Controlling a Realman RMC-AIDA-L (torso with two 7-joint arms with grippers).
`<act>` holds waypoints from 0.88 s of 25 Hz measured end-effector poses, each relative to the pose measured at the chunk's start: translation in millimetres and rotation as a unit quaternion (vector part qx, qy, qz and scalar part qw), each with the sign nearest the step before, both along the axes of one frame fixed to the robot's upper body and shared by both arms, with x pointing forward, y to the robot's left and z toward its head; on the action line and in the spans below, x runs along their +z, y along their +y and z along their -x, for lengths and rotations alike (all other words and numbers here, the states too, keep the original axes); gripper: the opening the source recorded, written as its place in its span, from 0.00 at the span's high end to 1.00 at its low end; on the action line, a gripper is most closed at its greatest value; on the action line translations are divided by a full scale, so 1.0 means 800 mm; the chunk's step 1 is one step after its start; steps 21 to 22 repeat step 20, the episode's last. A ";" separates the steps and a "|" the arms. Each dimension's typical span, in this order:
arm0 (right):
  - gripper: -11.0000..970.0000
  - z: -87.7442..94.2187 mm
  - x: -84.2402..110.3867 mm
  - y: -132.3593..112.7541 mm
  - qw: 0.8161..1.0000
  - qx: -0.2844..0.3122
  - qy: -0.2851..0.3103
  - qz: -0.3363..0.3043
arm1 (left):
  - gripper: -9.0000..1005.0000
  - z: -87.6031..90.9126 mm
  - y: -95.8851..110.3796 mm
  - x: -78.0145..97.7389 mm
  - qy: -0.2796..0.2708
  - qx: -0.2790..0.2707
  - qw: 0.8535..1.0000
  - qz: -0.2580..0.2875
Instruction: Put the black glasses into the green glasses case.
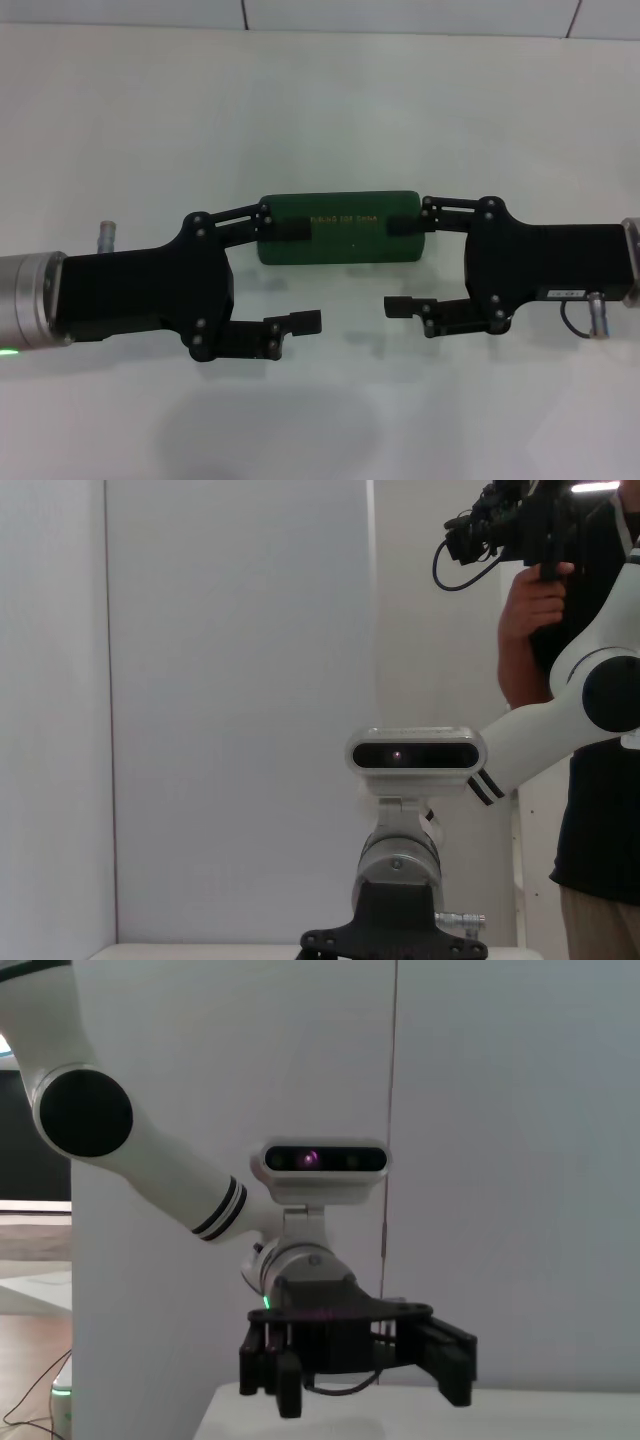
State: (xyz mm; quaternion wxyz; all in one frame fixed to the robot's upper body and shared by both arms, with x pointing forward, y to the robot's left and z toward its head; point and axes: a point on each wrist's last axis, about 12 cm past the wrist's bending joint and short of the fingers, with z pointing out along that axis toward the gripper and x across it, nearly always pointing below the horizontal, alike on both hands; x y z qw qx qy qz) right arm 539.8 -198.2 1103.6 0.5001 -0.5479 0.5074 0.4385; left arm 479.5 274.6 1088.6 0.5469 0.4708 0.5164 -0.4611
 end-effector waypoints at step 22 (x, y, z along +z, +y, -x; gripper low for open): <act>0.22 -0.010 0.000 0.000 0.999 -0.031 -0.014 0.006 | 0.20 0.000 0.008 0.002 -0.004 0.010 1.000 0.000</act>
